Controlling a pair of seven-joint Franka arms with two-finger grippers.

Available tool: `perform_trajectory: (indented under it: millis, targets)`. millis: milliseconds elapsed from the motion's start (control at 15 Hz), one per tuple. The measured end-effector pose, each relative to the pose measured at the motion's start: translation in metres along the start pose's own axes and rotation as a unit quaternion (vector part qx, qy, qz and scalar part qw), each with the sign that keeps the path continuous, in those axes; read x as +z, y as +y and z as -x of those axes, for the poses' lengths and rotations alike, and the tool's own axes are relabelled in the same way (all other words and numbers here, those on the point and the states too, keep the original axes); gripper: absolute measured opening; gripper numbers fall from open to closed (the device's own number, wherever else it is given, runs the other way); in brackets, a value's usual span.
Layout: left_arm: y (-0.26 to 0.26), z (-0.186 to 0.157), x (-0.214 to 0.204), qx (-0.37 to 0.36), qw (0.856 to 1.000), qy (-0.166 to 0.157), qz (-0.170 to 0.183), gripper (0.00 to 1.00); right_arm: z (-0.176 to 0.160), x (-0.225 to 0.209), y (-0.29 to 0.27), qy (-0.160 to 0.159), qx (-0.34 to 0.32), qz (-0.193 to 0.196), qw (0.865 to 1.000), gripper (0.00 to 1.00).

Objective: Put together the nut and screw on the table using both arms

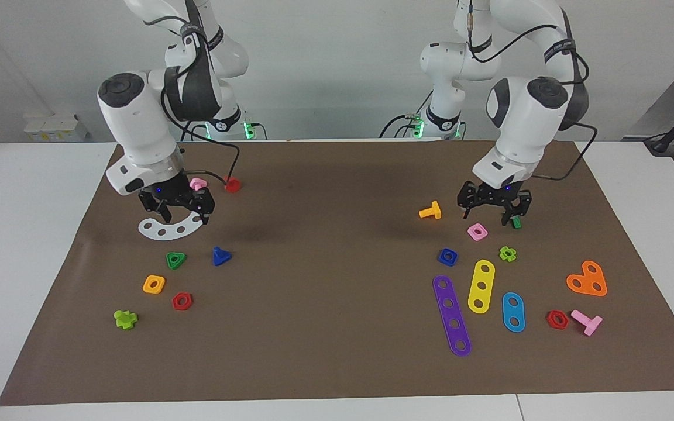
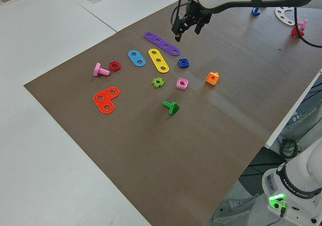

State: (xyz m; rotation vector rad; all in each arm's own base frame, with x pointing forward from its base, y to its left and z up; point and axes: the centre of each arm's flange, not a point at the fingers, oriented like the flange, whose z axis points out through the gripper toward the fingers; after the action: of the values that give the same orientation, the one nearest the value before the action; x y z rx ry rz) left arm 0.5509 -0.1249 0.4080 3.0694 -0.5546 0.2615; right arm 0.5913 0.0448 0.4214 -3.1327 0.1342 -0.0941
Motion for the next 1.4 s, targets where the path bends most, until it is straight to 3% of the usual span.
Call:
perform_trajectory:
  millis: [267,667,733,867,1067,1200,1333,1400]
  targets:
    - [0.009,0.01,0.034,0.06,0.998,-0.004,0.001,0.98,-0.005,0.056,-0.024,-0.005,-0.018,-0.003,1.0,0.8]
    - [0.031,0.008,0.102,0.103,0.994,-0.018,0.003,0.99,0.016,0.1,-0.025,-0.007,-0.023,-0.003,1.0,0.66]
    - [0.031,0.009,0.109,0.106,0.994,-0.019,0.003,0.98,0.018,0.103,-0.025,-0.009,-0.024,-0.003,1.0,0.57]
    - [0.03,0.008,0.118,0.114,0.993,-0.014,0.002,0.98,0.02,0.104,-0.027,-0.01,-0.025,-0.003,1.0,0.54]
    - [0.028,0.007,0.124,0.136,0.991,-0.011,0.0,0.97,0.02,0.1,-0.028,-0.006,-0.027,-0.003,1.0,0.22]
    - [0.027,0.007,0.124,0.143,0.99,-0.01,0.0,0.96,0.018,0.088,-0.033,0.005,-0.031,-0.006,0.999,0.19]
    - [0.03,0.007,0.124,0.146,0.989,-0.01,0.001,0.81,0.016,0.071,-0.048,0.02,-0.036,-0.009,0.999,0.19]
    - [0.03,0.007,0.124,0.146,0.989,-0.011,0.001,0.81,0.018,0.065,-0.065,0.026,-0.031,-0.012,0.999,0.19]
